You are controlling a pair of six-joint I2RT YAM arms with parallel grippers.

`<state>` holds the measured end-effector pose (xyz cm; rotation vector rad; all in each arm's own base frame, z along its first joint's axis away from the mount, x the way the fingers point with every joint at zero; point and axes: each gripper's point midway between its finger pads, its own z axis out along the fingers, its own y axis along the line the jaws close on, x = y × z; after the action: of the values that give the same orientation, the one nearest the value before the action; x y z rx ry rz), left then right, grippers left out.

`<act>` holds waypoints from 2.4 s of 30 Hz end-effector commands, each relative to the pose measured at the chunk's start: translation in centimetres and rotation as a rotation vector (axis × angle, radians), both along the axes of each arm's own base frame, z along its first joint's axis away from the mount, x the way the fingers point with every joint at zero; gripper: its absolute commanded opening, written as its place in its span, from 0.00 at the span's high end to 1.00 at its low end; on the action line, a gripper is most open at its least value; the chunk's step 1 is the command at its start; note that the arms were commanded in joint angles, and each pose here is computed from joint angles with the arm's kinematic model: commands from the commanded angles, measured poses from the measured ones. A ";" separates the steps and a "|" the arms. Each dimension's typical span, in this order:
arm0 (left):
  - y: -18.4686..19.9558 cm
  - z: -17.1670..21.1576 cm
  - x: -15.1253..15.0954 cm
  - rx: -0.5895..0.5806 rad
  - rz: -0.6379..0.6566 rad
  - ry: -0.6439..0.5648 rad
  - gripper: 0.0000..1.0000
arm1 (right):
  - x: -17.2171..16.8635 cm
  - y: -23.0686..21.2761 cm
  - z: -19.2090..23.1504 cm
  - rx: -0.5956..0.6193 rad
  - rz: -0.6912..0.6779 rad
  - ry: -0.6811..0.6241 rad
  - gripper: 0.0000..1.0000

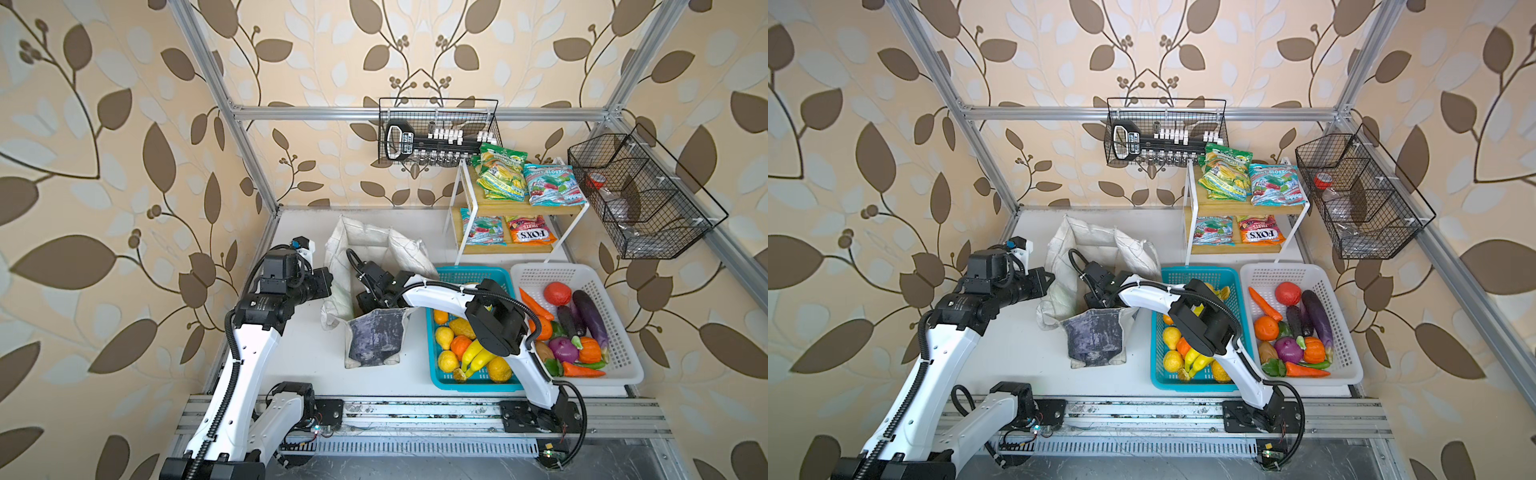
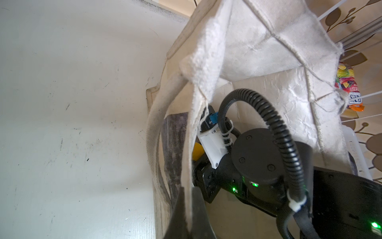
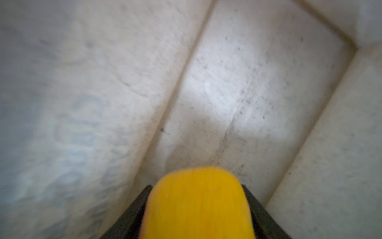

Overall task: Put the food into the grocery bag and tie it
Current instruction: 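Open the right gripper to drop the lemon into the tote bag, then move the right gripper back over the teal basket, then lower the right gripper onto the green avocado and grasp it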

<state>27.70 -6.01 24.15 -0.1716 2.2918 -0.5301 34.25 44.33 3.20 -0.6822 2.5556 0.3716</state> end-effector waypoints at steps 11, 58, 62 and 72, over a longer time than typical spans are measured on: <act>0.8 -0.3 0.0 0.033 0.027 -0.003 1.00 | 0.0 -1.7 10.3 0.050 0.001 -0.193 0.00; -0.3 0.3 -0.5 0.010 -0.042 -0.019 1.00 | -9.3 -34.1 7.7 0.016 -0.480 -0.146 0.08; -0.6 0.2 -0.6 0.002 -0.060 -0.011 1.00 | -8.4 -34.2 6.7 -0.012 -0.505 -0.151 0.21; -0.7 0.0 -0.4 0.001 -0.061 -0.007 1.00 | -7.9 -36.1 5.1 -0.177 -0.571 -0.149 0.29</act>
<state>27.52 -6.21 24.17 -0.1301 2.2894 -0.5292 26.23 9.03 8.06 -0.0441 2.5270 -0.0233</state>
